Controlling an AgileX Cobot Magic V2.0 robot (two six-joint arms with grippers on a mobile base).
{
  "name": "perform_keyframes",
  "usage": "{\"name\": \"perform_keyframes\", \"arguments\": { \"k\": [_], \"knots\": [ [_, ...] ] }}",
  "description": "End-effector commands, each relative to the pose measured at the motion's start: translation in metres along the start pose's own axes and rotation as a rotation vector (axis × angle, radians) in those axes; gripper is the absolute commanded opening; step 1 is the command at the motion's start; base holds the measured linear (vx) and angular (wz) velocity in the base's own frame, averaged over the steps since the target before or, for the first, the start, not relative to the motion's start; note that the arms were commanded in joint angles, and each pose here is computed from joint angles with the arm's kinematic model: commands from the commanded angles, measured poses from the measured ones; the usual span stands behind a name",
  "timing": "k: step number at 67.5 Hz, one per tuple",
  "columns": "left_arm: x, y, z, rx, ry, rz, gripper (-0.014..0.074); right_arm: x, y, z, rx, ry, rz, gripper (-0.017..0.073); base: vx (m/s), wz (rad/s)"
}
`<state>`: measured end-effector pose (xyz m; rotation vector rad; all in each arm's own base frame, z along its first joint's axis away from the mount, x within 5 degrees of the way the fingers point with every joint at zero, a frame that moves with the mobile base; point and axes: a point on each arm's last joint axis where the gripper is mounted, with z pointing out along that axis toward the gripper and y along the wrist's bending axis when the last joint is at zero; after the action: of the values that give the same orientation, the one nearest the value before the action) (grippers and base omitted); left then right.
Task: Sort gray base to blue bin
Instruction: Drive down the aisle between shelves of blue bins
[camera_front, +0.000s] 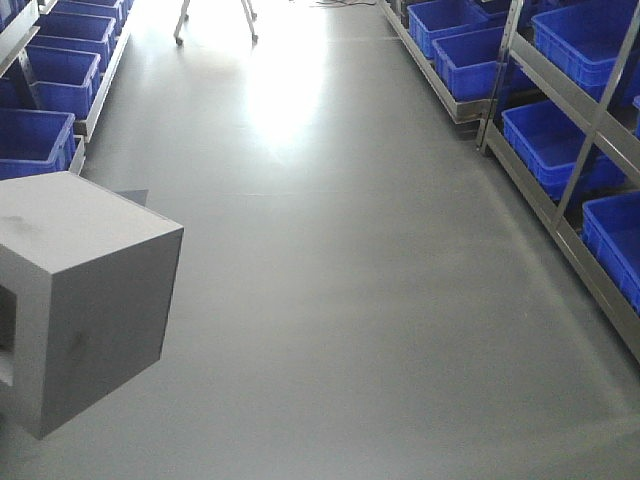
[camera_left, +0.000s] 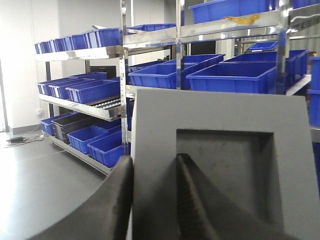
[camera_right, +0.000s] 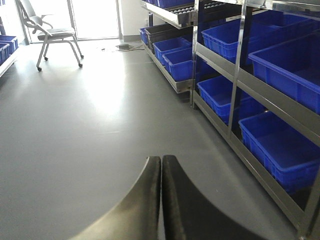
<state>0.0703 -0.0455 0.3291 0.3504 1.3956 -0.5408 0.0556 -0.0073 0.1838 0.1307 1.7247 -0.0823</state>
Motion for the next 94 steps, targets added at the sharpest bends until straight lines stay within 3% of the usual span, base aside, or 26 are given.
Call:
{"name": "perform_keyframes", "arguments": {
  "k": [1,94],
  "knots": [
    [-0.0189,-0.0015,-0.0002,0.012,-0.132,-0.023,0.0004,-0.0054,-0.0004,0.0013,0.007,-0.055,-0.019,-0.0005,0.44,0.01],
    [-0.0189,-0.0015,-0.0002,0.012,-0.132,-0.023,0.0004,-0.0054,-0.0004,0.0013,0.007,-0.055,-0.019,-0.0005,0.43,0.06]
  ]
}}
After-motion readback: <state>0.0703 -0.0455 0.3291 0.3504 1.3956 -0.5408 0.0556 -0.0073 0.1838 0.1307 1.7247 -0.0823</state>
